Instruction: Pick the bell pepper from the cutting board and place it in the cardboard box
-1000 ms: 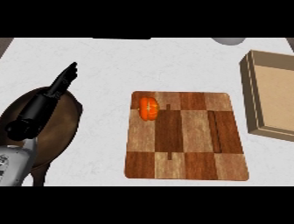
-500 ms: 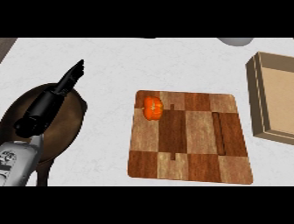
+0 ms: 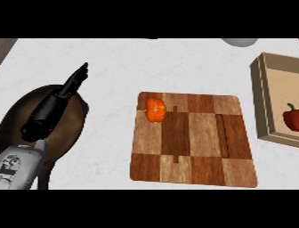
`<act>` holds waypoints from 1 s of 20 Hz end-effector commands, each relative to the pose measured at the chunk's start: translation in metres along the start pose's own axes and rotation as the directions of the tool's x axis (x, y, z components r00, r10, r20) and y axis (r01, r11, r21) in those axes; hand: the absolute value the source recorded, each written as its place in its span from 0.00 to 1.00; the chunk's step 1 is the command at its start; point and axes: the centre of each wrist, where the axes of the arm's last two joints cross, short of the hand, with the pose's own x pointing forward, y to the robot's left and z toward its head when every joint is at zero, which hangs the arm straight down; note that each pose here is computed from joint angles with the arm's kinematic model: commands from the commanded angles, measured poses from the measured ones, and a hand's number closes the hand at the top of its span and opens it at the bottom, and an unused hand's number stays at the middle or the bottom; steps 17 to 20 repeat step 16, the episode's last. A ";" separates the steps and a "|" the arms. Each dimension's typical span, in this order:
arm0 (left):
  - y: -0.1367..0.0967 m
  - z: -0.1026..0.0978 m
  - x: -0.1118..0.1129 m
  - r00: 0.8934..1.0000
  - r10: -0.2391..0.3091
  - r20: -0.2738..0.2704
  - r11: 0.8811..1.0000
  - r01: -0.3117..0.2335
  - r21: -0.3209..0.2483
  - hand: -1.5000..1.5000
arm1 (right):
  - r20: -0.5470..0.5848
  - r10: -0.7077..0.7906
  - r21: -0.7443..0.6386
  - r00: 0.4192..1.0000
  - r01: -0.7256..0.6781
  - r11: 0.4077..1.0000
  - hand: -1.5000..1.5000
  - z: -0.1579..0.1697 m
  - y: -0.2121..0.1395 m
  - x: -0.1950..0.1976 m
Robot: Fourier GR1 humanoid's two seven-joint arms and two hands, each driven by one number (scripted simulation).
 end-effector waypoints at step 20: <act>0.007 0.002 0.002 1.000 0.015 0.019 1.000 -0.015 -0.002 0.50 | 0.389 -0.794 -0.304 0.468 0.878 0.369 0.00 0.014 0.009 -0.033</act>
